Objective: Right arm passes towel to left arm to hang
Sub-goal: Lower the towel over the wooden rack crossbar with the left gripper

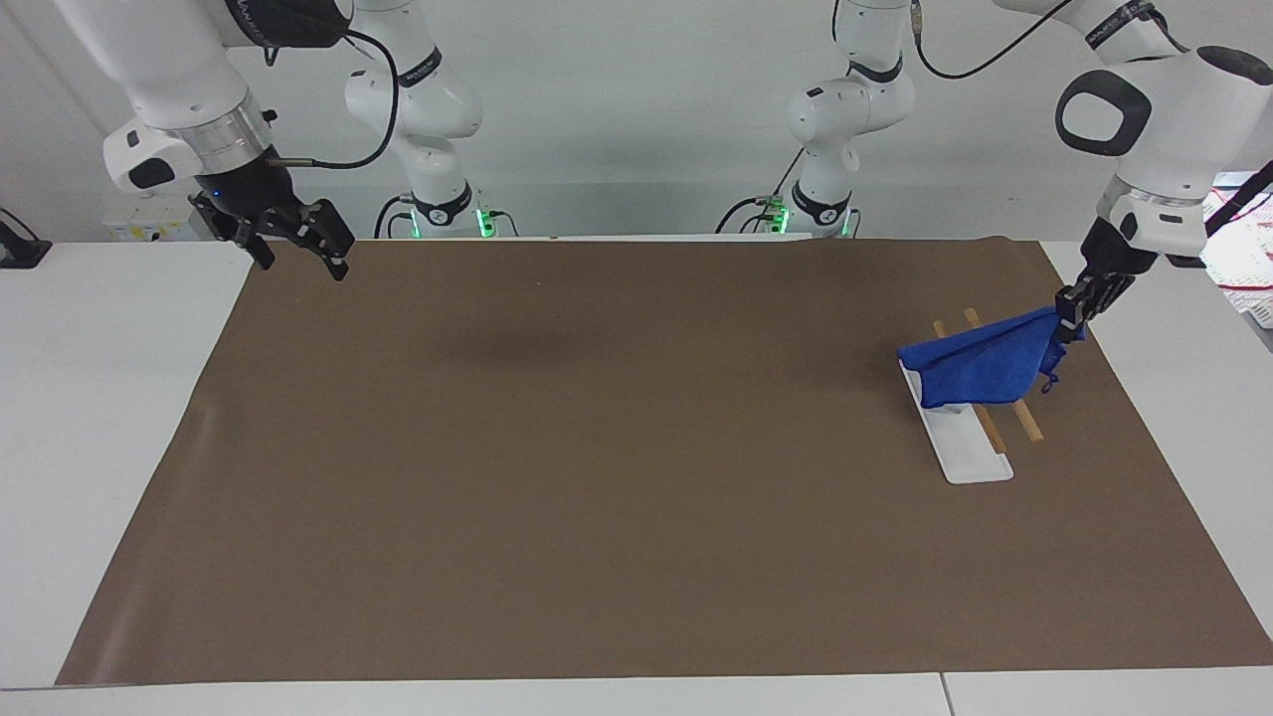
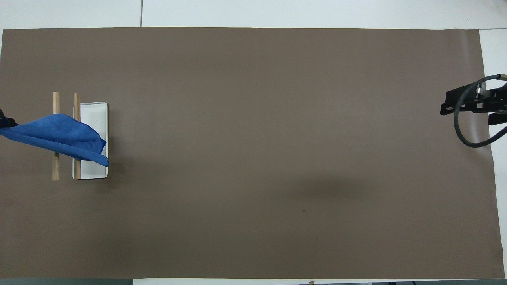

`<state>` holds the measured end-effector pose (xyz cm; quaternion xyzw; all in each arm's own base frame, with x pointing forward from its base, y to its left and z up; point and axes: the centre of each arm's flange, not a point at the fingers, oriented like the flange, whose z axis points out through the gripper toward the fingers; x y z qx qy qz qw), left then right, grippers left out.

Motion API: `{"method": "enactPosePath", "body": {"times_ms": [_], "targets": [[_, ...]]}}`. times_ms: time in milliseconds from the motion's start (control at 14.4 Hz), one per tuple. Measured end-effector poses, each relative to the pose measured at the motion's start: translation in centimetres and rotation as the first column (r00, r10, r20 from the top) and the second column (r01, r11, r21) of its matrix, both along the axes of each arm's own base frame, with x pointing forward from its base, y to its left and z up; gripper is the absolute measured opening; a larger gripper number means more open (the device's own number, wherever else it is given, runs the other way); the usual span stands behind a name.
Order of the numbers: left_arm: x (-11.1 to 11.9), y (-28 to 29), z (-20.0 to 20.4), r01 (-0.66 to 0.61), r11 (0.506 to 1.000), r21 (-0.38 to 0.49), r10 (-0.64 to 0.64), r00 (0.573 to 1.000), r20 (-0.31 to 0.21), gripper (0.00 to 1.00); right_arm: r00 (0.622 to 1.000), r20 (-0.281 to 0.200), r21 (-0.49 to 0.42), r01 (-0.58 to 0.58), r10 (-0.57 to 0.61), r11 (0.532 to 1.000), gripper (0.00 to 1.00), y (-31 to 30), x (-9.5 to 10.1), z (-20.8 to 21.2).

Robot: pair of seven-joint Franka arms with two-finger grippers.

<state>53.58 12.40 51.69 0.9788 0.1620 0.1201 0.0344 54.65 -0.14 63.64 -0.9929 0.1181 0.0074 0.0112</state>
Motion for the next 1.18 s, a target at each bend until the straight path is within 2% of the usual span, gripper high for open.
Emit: {"method": "enactPosePath", "body": {"times_ms": [277,554,762,1109,1178], "targets": [[-0.2,3.1,-2.1,0.051,0.999,0.018,-0.051,0.998,-0.022,0.02,1.0,-0.024,0.001,-0.012,0.012,1.0,1.0,-0.2,-0.4,0.0],[-1.0,3.7,-4.2,0.062,0.998,0.014,-0.061,0.997,-0.05,0.02,1.0,-0.024,0.003,-0.016,0.016,1.0,1.0,-0.2,-0.4,0.1],[-1.5,4.7,-5.5,0.043,0.999,0.021,-0.042,0.998,-0.04,0.02,1.0,-0.024,0.003,-0.011,0.011,1.0,1.0,-0.5,-0.4,0.1],[-2.6,6.8,-7.1,0.029,0.999,0.02,-0.028,0.998,-0.059,0.02,0.999,-0.036,-0.012,-0.025,0.024,1.0,1.0,-0.4,-0.5,-0.4],[-2.6,6.8,-7.2,0.031,0.999,0.02,-0.03,0.998,-0.06,0.07,0.998,-0.037,-0.025,-0.049,0.048,0.999,1.0,-0.5,-0.6,-0.4]]}}
